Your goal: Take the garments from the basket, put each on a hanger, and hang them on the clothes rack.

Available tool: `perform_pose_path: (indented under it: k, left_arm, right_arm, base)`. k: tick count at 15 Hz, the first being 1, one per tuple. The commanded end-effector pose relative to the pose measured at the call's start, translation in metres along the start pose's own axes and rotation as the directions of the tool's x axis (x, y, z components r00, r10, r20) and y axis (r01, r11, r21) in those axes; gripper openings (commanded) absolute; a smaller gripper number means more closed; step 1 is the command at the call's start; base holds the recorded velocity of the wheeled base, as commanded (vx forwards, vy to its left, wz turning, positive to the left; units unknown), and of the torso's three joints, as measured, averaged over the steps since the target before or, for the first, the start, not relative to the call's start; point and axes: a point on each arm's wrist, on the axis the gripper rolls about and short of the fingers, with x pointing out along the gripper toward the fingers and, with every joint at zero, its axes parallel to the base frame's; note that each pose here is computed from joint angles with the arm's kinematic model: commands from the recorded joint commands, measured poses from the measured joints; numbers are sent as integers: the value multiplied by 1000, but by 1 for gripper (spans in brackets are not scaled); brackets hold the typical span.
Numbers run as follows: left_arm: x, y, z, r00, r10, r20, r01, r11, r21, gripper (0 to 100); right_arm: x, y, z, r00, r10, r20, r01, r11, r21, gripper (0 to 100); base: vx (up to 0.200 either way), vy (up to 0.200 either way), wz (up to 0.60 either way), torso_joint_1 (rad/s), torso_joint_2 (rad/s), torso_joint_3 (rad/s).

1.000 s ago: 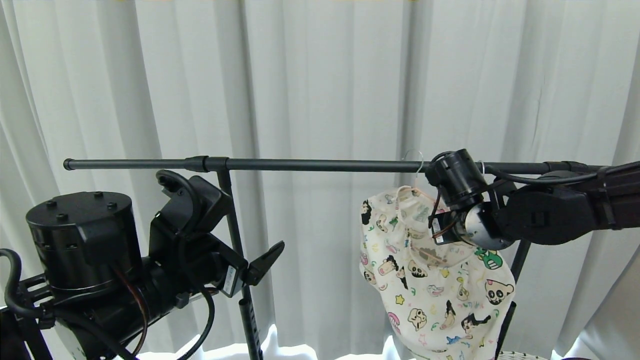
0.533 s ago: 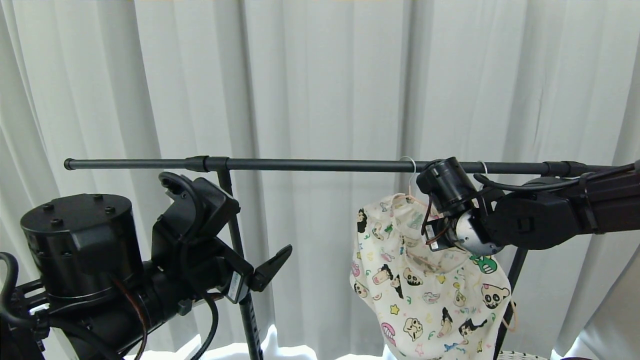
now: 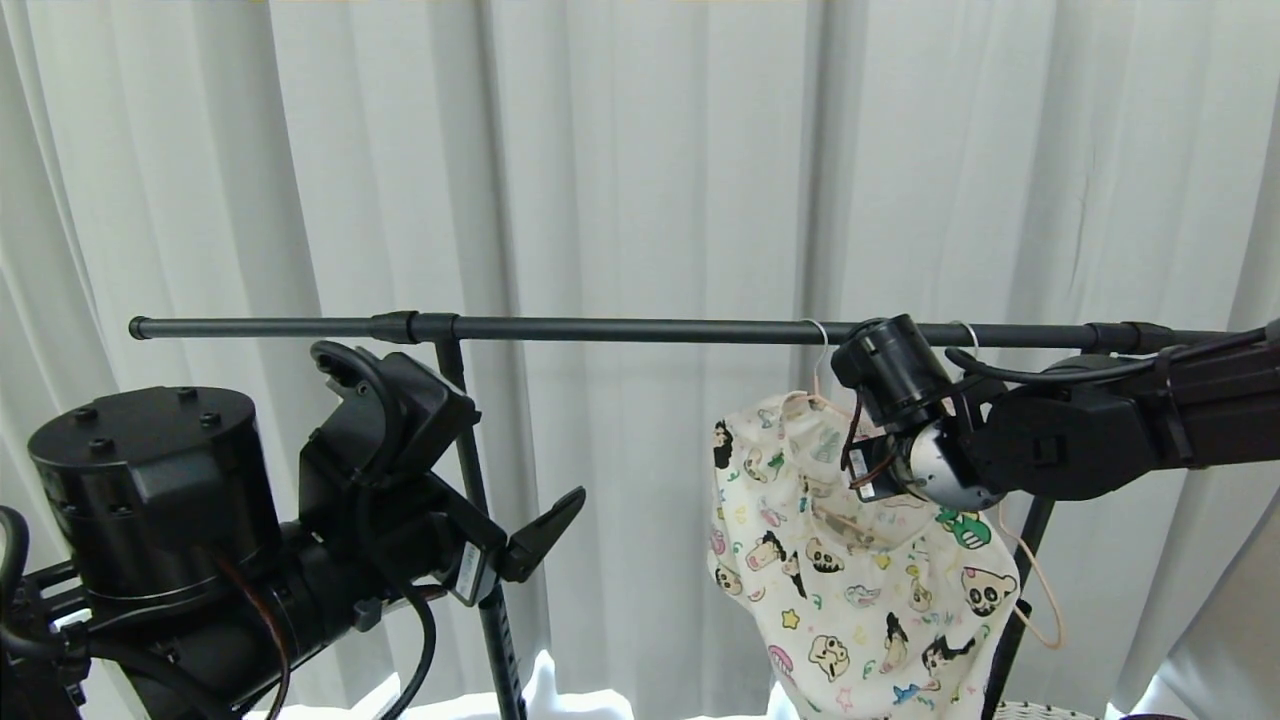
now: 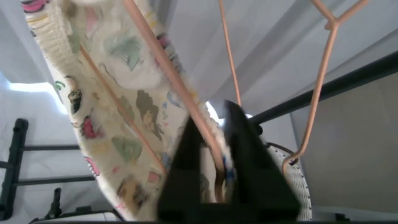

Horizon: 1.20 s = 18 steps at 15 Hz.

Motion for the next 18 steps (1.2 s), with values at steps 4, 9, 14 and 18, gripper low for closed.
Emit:
perform_pose_path:
  k: [4,9,14,18]
  left_arm:
    - [-1,6,-1,1000,27,-6,-27,1000,-8,100]
    - [-1,19,-5,996,85,-22,-85,996,-21,100]
    - [-7,34,-9,987,155,-34,-156,987,-33,100]
    - [-17,53,-20,954,286,-90,-291,956,-45,100]
  right_arm:
    - [-19,-11,9,999,18,49,-20,999,41,100]
    - [-67,-36,14,981,154,122,-164,983,82,100]
    - [-101,-71,0,947,254,195,-276,956,97,100]
    - [-111,-148,-42,991,48,127,-41,998,-52,100]
  base:
    - [0,0,0,0,0,0]
    - [0,0,0,0,0,0]
    - [0,0,0,0,0,0]
    - [0,0,0,0,0,0]
